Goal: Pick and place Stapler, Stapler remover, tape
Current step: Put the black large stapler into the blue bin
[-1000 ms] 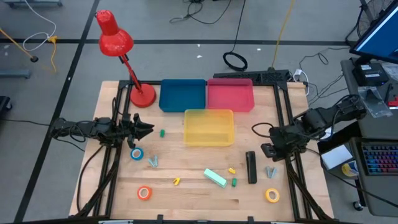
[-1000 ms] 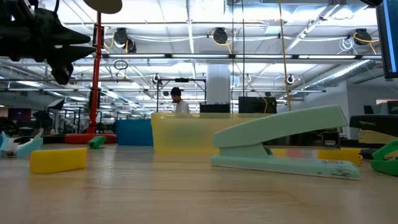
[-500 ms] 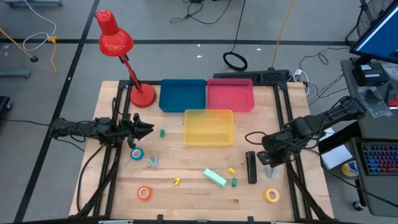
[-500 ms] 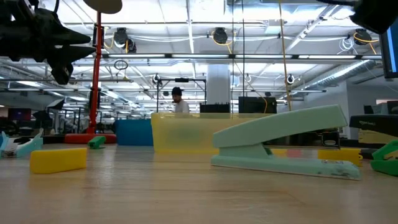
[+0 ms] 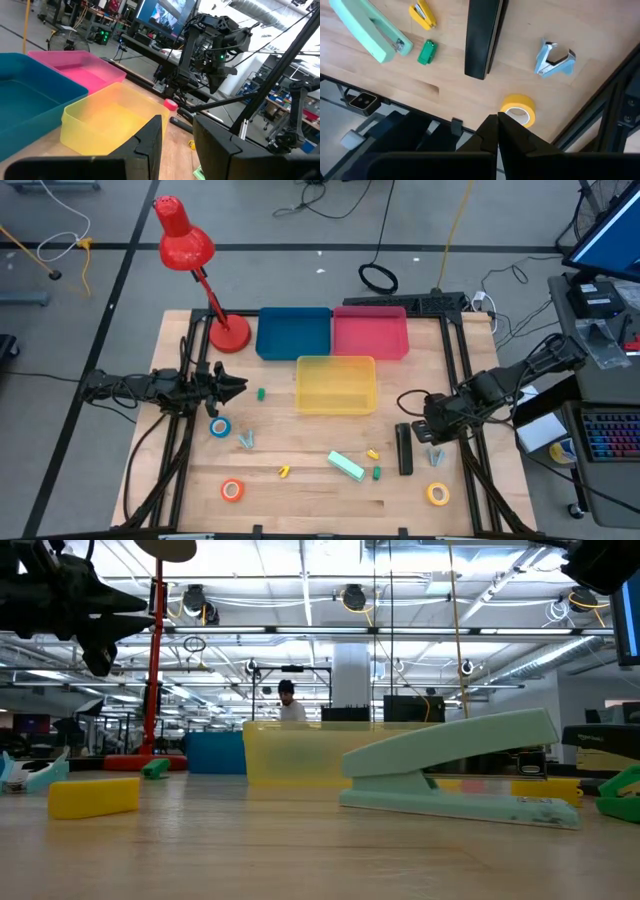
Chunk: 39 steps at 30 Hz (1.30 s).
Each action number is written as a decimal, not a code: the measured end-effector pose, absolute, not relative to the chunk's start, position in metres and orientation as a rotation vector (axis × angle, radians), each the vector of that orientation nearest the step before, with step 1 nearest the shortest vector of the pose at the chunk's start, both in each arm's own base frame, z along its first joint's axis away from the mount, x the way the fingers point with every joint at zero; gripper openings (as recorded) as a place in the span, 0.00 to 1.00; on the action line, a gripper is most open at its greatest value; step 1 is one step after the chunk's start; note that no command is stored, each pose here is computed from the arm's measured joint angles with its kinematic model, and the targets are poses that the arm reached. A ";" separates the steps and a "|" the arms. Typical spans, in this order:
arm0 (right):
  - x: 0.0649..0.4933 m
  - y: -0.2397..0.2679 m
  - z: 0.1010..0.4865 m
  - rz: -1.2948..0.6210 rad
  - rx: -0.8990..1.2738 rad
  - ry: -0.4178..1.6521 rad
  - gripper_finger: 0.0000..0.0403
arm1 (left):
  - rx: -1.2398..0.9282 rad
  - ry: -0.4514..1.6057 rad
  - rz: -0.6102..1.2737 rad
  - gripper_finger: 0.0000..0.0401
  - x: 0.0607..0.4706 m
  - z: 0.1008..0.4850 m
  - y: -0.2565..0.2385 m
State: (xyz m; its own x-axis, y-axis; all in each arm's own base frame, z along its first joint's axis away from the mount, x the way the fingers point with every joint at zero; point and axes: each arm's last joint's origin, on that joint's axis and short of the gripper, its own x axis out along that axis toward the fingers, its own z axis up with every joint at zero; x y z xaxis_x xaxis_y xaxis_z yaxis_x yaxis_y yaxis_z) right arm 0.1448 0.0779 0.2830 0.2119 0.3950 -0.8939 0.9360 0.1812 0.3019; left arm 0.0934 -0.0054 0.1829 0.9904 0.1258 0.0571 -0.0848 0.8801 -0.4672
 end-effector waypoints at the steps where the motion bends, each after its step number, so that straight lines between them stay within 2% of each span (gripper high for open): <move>1: 0.145 0.078 0.283 -0.635 1.398 1.359 0.02 | -0.482 -0.087 0.110 0.28 0.093 0.183 -0.005; 8: 0.145 0.077 0.282 -0.644 1.387 1.337 0.12 | -0.482 -0.086 0.110 0.28 0.093 0.183 -0.005; 14: 0.147 0.078 0.270 -0.645 1.385 1.343 0.26 | -0.481 -0.086 0.110 0.28 0.093 0.183 -0.005; 26: 0.164 0.087 0.225 -0.429 1.490 1.238 0.56 | -0.483 -0.088 0.113 0.28 0.093 0.183 -0.005; 31: 0.160 0.087 0.206 -0.451 1.553 1.298 0.60 | -0.484 -0.093 0.135 0.28 0.093 0.183 -0.005; 39: 0.152 0.084 0.194 -0.511 1.613 1.342 0.59 | -0.484 -0.094 0.137 0.28 0.093 0.183 -0.005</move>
State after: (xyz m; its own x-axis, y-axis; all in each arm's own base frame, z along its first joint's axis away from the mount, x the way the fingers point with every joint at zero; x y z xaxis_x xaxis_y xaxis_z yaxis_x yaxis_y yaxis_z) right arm 0.1524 0.0838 0.1938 0.3126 0.5253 -0.7914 0.9186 0.0449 0.3927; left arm 0.0933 -0.0046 0.1830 0.9865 0.1534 0.0579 -0.1087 0.8761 -0.4698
